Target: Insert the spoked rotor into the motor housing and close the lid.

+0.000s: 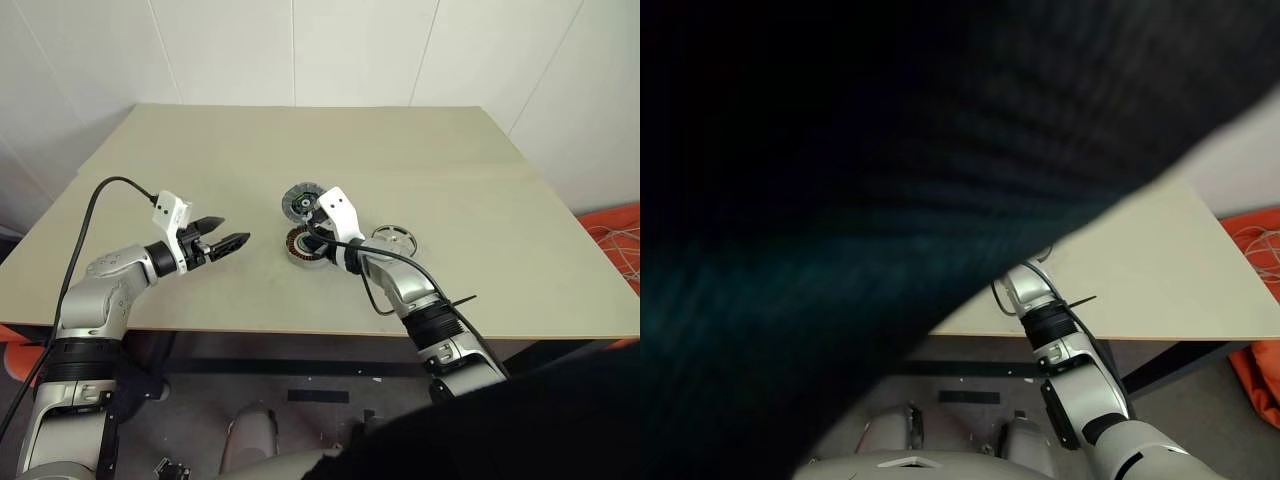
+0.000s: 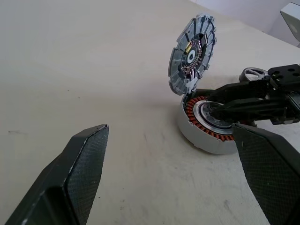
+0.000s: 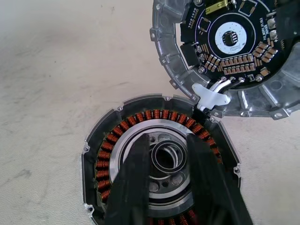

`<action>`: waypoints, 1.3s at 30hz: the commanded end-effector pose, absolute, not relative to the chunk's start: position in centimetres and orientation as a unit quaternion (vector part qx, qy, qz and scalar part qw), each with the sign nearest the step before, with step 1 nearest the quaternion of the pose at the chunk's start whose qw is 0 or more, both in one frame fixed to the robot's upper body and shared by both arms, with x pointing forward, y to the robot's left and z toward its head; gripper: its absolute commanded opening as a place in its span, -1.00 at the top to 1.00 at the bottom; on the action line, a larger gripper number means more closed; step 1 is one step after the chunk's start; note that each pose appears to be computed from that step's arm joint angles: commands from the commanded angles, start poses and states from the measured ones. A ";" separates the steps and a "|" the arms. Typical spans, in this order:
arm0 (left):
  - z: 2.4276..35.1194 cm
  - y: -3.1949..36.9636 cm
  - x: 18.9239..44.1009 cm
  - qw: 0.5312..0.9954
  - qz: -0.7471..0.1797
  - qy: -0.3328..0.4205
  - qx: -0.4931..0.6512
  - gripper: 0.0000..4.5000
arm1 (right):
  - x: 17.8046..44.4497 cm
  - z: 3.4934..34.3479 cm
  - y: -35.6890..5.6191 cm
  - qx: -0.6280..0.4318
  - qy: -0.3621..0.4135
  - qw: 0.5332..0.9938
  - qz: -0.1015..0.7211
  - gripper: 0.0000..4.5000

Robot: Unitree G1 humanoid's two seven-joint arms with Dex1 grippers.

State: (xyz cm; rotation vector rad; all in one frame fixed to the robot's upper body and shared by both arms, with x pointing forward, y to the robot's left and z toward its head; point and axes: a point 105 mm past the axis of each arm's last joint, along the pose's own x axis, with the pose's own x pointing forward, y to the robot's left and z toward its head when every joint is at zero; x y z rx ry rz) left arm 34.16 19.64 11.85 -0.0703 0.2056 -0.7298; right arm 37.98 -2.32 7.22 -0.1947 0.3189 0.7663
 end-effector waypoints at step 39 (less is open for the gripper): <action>13.3 19.9 35.0 0.935 -0.346 0.069 -0.010 -0.98 | 38.8 9.0 -2.8 -0.096 0.122 0.925 0.345 0.99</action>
